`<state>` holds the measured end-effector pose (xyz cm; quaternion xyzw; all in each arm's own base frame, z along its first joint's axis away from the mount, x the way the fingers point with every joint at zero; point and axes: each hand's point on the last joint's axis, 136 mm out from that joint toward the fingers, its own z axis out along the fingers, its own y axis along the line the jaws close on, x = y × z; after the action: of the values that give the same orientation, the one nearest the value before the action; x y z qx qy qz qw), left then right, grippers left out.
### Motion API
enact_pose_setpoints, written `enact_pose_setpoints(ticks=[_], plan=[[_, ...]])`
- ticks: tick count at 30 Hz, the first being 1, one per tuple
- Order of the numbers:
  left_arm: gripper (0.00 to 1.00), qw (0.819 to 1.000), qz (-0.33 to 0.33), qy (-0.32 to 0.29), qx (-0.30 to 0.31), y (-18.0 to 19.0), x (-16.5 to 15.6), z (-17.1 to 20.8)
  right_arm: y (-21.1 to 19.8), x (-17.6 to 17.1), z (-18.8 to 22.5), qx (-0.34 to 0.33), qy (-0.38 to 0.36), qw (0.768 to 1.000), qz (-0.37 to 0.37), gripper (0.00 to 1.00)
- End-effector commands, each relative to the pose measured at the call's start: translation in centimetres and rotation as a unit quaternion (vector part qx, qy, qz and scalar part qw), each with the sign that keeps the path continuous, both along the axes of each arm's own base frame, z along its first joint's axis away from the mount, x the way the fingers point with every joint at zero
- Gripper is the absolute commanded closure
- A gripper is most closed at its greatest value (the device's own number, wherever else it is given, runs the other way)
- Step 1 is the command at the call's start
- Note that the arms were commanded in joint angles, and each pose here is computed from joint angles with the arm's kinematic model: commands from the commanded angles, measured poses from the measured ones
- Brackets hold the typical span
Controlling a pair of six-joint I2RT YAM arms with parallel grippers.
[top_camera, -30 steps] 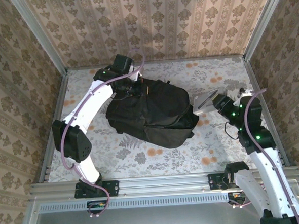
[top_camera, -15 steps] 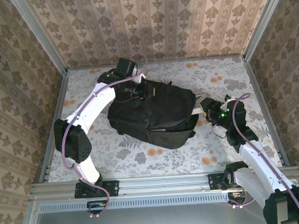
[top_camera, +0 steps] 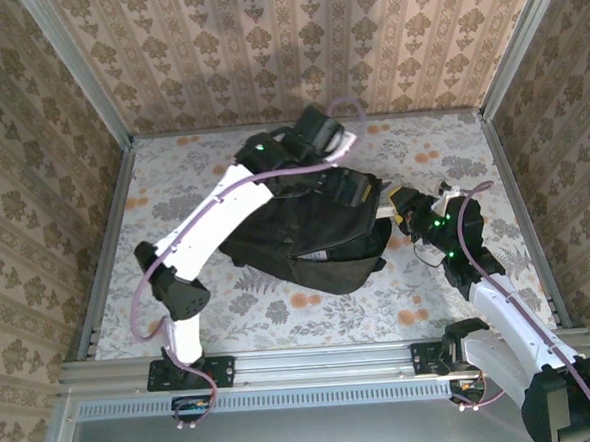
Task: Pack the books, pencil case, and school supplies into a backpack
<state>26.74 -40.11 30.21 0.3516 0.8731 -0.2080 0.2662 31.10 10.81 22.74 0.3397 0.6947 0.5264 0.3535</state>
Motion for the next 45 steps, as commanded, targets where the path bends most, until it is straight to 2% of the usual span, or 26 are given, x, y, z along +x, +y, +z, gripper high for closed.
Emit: enact_pose_setpoints(ticks=[1, 6, 13, 24, 29, 32, 35, 40, 45], plan=[[0.07, 0.994, -0.006, -0.013, 0.11, 0.8, -0.4, -3.7, 0.8, -0.1, 4.0, 0.024, -0.06, 0.998, 0.016, 0.61], [0.07, 0.995, -0.011, -0.01, 0.101, -1.1, -0.8, -4.2, 1.0, -0.2, 3.8, 0.024, -0.058, 0.998, 0.02, 0.62], [0.07, 0.993, 0.0, -0.013, 0.113, -2.1, -0.4, -5.3, 1.0, -0.3, 3.8, 0.025, -0.059, 0.998, 0.023, 0.62], [0.06, 0.997, -0.032, -0.001, 0.071, -4.4, -3.6, -4.3, 1.1, -0.2, 2.8, 0.03, -0.049, 0.998, 0.022, 0.63], [0.05, 0.995, -0.02, -0.003, 0.097, -4.3, -3.3, -6.3, 1.1, -0.2, 2.9, 0.034, -0.051, 0.998, 0.022, 0.63], [0.07, 0.993, -0.004, -0.03, 0.117, -3.8, -2.4, -6.5, 1.1, -0.3, 2.9, 0.036, -0.05, 0.998, 0.023, 0.63], [0.17, 0.989, 0.001, -0.059, 0.139, -3.3, -1.9, -6.6, 1.1, -0.4, 2.9, 0.038, -0.05, 0.998, 0.023, 0.63], [0.44, 0.988, -0.009, -0.058, 0.143, -3.6, -2.1, -7.1, 1.1, -0.5, 2.8, 0.042, -0.049, 0.998, 0.022, 0.63], [0.63, 0.989, -0.015, -0.051, 0.141, -3.7, -2.4, -7.2, 1.0, -0.5, 2.8, 0.041, -0.05, 0.998, 0.022, 0.63]])
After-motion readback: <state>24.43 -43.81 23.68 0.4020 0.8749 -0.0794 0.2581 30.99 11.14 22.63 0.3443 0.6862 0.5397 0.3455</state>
